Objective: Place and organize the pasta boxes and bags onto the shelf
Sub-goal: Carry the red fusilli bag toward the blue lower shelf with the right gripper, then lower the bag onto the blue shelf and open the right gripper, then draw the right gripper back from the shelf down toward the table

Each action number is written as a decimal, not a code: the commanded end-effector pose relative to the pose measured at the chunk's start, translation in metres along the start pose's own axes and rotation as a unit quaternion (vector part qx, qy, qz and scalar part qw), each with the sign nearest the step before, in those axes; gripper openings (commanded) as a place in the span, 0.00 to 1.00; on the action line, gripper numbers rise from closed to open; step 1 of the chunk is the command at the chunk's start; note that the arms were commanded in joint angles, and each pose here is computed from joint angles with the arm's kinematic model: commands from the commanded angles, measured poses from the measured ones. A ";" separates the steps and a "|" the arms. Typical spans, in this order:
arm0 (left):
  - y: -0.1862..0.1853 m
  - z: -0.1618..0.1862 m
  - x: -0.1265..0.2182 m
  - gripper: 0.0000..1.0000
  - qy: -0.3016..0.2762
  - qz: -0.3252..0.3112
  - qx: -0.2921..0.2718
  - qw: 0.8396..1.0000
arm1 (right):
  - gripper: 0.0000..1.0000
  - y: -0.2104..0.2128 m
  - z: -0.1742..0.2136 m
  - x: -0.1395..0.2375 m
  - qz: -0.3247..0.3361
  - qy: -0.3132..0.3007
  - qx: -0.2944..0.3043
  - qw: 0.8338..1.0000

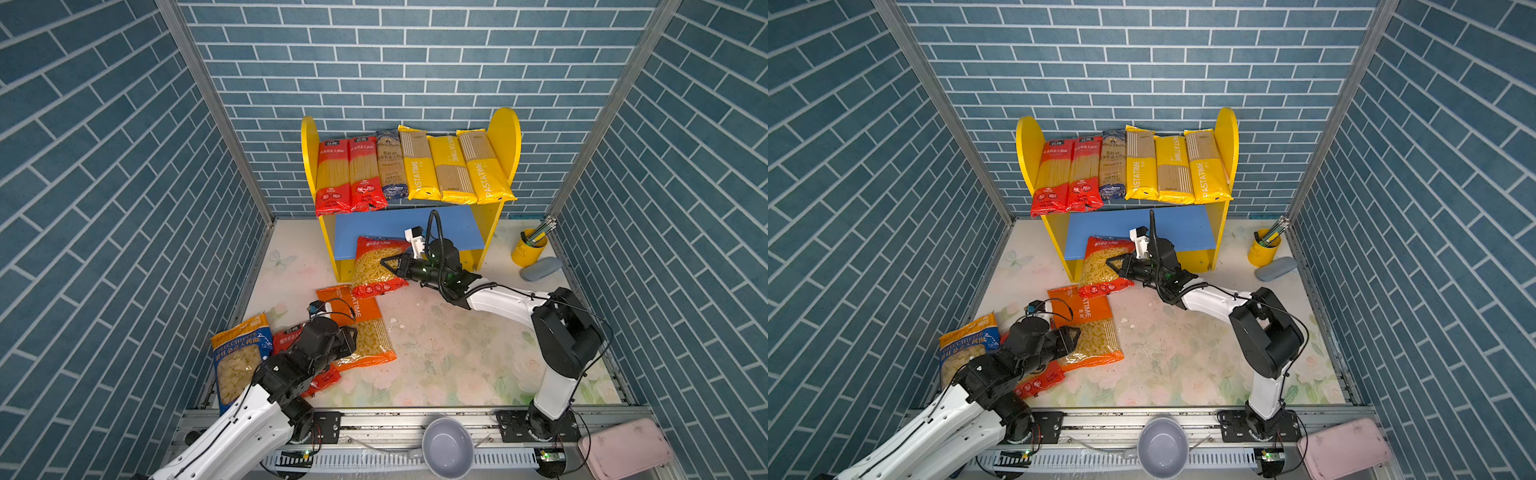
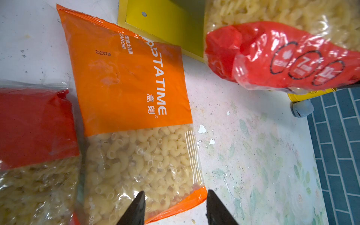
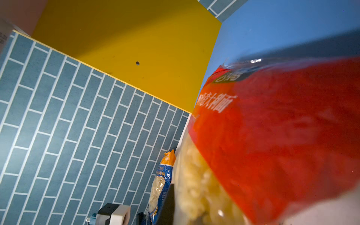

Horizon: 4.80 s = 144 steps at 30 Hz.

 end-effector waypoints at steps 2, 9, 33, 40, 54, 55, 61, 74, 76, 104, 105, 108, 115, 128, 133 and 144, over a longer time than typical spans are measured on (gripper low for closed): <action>0.000 -0.001 -0.001 0.51 -0.003 0.004 0.004 1.000 | 0.04 0.089 -0.037 0.009 -0.167 -0.068 0.079 0.980; -0.003 -0.001 -0.006 0.51 0.003 0.011 0.007 1.000 | 0.04 0.076 -0.056 -0.006 -0.160 -0.092 0.051 0.981; -0.008 -0.007 -0.011 0.53 0.015 0.008 -0.002 1.000 | 0.06 -0.011 -0.059 -0.097 -0.013 0.058 -0.107 0.992; -0.007 -0.006 -0.010 0.54 0.015 0.006 0.000 1.000 | 0.37 -0.005 -0.061 -0.096 -0.012 0.074 -0.111 0.991; -0.010 -0.011 -0.008 0.57 0.003 0.011 -0.002 1.000 | 0.60 0.003 -0.044 -0.034 0.027 0.055 -0.109 0.992; -0.010 -0.012 -0.009 0.57 0.003 0.012 -0.002 1.000 | 0.60 0.002 -0.042 -0.030 0.031 0.055 -0.109 0.992; -0.011 -0.010 -0.013 0.57 0.006 0.014 0.000 1.000 | 0.51 -0.008 -0.036 -0.029 0.049 0.059 -0.109 0.991; -0.011 -0.012 -0.008 0.57 0.004 0.015 0.000 1.000 | 0.19 -0.009 -0.061 -0.061 0.043 0.027 -0.092 0.994; -0.013 -0.014 -0.007 0.57 0.004 0.017 -0.001 1.000 | 0.14 -0.003 -0.067 -0.065 0.033 0.020 -0.087 0.995; -0.019 -0.020 -0.009 0.57 0.009 0.023 -0.005 1.000 | 0.04 0.009 -0.121 -0.098 -0.016 0.002 -0.118 0.993; -0.019 -0.020 -0.008 0.57 0.007 0.024 -0.004 1.000 | 0.05 0.008 -0.121 -0.097 -0.015 0.001 -0.119 0.993; -0.018 -0.020 -0.007 0.57 0.007 0.023 -0.005 1.000 | 0.14 0.004 -0.119 -0.097 -0.008 0.005 -0.124 0.992; -0.015 -0.022 0.002 0.57 -0.004 0.015 -0.006 1.000 | 0.40 0.005 -0.118 -0.077 -0.004 0.003 -0.130 0.992; 0.000 -0.020 0.021 0.58 -0.020 -0.034 -0.008 0.999 | 0.59 0.011 -0.099 -0.044 0.017 0.011 -0.140 0.990; 0.004 -0.022 0.024 0.63 -0.022 -0.050 -0.006 0.998 | 0.58 0.013 -0.080 -0.021 0.021 0.016 -0.138 0.990; 0.020 -0.014 0.016 0.75 -0.009 -0.074 0.037 0.997 | 0.55 -0.005 -0.006 0.030 0.082 0.027 -0.135 0.987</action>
Point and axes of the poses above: each gripper's point midway between its finger pads, its own x axis back along the fingers, its own y axis along the line the jaws close on, z = x × y, the point moved 8 cm from there along x, back along the fingers, and after that the axes turned 15 degrees about -x, right-handed, at the moved point
